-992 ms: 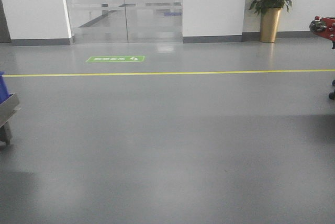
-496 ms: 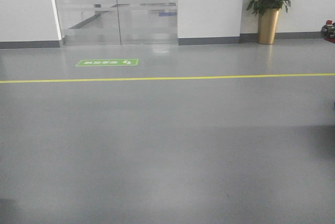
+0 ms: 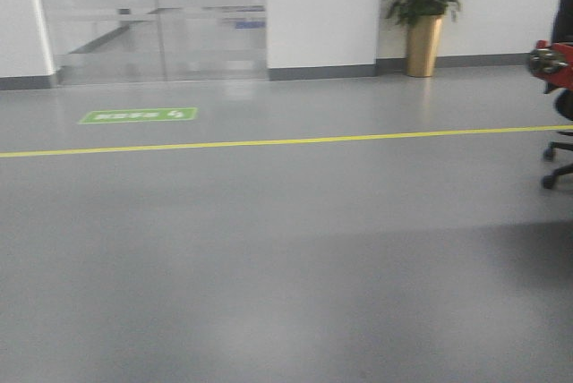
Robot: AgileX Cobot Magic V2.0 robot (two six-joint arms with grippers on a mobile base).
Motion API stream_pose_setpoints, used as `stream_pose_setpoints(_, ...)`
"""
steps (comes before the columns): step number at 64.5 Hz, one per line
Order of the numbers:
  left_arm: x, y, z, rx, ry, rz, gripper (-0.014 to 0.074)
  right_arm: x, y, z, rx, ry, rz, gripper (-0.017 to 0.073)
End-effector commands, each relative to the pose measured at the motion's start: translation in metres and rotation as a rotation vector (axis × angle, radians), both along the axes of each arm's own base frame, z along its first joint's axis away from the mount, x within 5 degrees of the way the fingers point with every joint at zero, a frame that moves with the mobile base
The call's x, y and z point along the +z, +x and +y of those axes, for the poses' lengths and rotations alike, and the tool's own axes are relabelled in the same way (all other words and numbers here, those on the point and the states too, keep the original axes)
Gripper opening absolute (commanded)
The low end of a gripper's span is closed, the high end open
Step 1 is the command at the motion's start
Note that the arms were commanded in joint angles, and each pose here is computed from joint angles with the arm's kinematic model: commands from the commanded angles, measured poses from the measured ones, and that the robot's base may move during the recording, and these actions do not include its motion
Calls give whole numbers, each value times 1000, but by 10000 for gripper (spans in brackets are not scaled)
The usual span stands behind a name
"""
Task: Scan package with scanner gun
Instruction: 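Turn the base to face the table with the box and scanner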
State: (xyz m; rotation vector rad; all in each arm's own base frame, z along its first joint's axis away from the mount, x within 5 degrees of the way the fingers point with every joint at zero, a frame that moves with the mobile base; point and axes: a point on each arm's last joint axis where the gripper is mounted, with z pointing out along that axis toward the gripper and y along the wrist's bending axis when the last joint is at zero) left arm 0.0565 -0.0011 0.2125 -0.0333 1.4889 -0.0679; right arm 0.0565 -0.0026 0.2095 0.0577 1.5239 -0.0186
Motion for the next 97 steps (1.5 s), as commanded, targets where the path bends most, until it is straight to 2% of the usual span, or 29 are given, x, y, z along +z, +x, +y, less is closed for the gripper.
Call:
stream_pose_setpoints(1, 2, -1, 0, 1, -4, -24, -111, 2, 0, 0, -3, 0, -20, -162)
stream_pose_setpoints(97, 2, -1, 0, 1, -4, -24, -111, 2, 0, 0, -3, 0, -20, -162)
